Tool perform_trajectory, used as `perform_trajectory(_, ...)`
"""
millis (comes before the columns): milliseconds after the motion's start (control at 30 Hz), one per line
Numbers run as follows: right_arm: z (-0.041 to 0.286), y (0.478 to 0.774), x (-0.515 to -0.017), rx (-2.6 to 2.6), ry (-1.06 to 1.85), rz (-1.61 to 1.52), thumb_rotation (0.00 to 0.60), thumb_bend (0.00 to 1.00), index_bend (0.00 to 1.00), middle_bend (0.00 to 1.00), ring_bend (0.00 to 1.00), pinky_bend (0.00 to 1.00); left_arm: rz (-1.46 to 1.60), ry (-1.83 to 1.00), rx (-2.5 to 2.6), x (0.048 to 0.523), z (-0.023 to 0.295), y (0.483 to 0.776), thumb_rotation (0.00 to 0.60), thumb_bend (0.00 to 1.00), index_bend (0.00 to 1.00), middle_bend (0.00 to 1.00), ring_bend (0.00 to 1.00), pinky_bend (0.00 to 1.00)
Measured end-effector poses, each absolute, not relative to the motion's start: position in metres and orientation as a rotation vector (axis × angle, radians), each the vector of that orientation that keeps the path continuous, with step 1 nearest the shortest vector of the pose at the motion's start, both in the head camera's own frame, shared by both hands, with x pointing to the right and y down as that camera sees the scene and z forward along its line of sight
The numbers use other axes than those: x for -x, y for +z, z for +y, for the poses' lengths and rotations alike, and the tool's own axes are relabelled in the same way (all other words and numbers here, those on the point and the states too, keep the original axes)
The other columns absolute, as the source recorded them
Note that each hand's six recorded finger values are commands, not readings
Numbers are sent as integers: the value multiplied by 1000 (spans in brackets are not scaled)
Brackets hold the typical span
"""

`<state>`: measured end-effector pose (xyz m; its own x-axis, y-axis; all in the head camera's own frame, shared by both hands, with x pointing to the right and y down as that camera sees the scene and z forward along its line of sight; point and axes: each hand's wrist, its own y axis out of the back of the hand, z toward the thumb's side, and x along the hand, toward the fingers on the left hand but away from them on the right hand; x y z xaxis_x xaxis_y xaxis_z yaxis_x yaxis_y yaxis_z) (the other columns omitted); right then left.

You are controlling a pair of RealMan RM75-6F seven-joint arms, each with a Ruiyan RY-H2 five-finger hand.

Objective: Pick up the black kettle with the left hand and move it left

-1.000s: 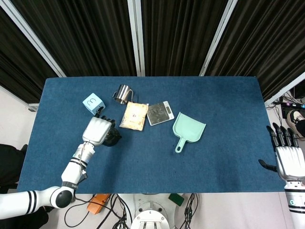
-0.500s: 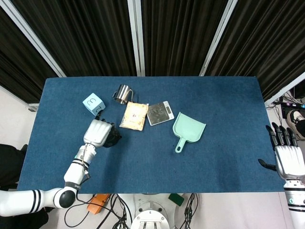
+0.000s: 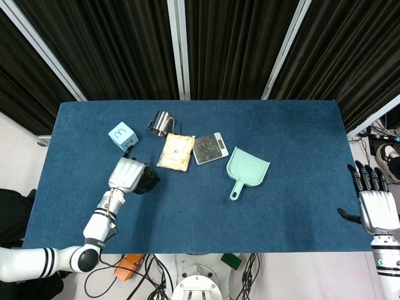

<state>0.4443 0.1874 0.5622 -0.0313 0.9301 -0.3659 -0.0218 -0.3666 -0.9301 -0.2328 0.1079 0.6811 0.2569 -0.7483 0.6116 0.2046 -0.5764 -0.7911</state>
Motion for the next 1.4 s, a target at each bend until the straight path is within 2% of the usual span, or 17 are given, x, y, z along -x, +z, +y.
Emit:
perform_trajectory(400,188,562,-445,1442,1522,-1014,600,60,0,0,0,0,508,-1442,1795,231,114,687,508,92,857,866,734,0)
perform_trajectory(533,188,562,-445,1441,1523,-1017,600,61,0,0,0,0,533,-1435,1829,232,114,688,383,97,965,972,839,0)
perform_trajectory(600,188,562,-445,1440,1523,-1017,600,61,0,0,0,0,543,-1435,1850,232,114,689,351,96,992,995,872,0)
perform_trajectory(700,187,561,-444,1438,1522,-1017,600,61,0,0,0,0,555,-1437,1872,235,114,691,262,97,1000,1000,908,0)
perform_trajectory(867,187,560,-443,1436,1522,-1017,600,61,0,0,0,0,582,-1441,1901,238,112,692,77,81,1000,1000,948,12)
perform_trajectory(933,186,560,-442,1436,1521,-1017,600,61,0,0,0,0,601,-1438,1911,239,111,692,51,70,1000,1000,961,26)
perform_trajectory(1100,184,554,-445,1420,1516,-1037,600,61,0,0,0,0,673,-1412,1911,242,103,688,28,60,1000,1000,988,96)
perform_trajectory(1267,182,549,-446,1411,1509,-1038,600,61,0,0,0,0,720,-1408,1872,250,93,682,26,62,1000,1000,999,257)
perform_trajectory(1400,184,551,-446,1421,1516,-1037,600,61,0,0,0,0,745,-1417,1832,260,85,675,22,64,1000,1000,1000,344)
